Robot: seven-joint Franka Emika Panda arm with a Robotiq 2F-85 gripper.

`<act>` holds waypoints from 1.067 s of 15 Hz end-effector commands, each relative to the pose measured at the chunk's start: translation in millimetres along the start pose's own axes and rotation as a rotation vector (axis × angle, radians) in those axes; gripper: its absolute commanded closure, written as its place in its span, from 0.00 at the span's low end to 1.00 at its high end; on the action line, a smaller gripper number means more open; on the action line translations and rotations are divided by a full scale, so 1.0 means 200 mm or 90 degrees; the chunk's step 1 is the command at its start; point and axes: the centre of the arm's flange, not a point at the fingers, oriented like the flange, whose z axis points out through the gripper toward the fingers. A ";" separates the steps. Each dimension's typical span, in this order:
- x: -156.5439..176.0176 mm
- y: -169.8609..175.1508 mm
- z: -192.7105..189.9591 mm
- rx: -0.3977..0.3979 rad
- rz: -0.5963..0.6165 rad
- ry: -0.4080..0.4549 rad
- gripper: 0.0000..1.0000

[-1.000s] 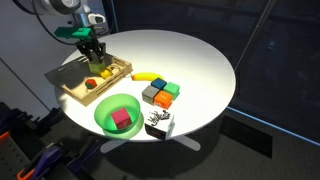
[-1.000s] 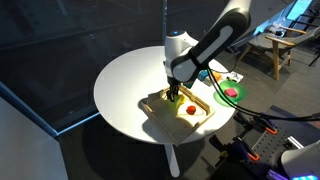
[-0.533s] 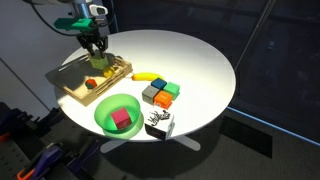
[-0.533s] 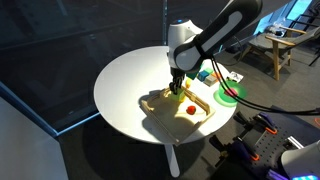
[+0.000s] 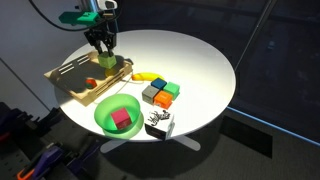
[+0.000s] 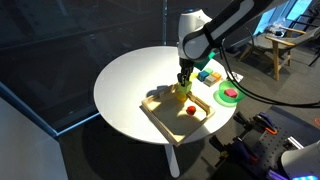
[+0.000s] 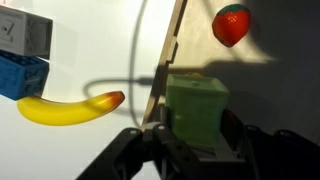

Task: Remove the block from the crate and put it on the blocks on the right

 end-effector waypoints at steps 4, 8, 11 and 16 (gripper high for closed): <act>-0.12 0.20 -0.03 -0.003 0.056 -0.012 0.73; -0.17 0.36 -0.04 0.005 0.098 -0.010 0.73; -0.23 0.48 -0.09 0.017 0.128 0.000 0.73; -0.31 0.65 -0.17 0.029 0.188 0.010 0.73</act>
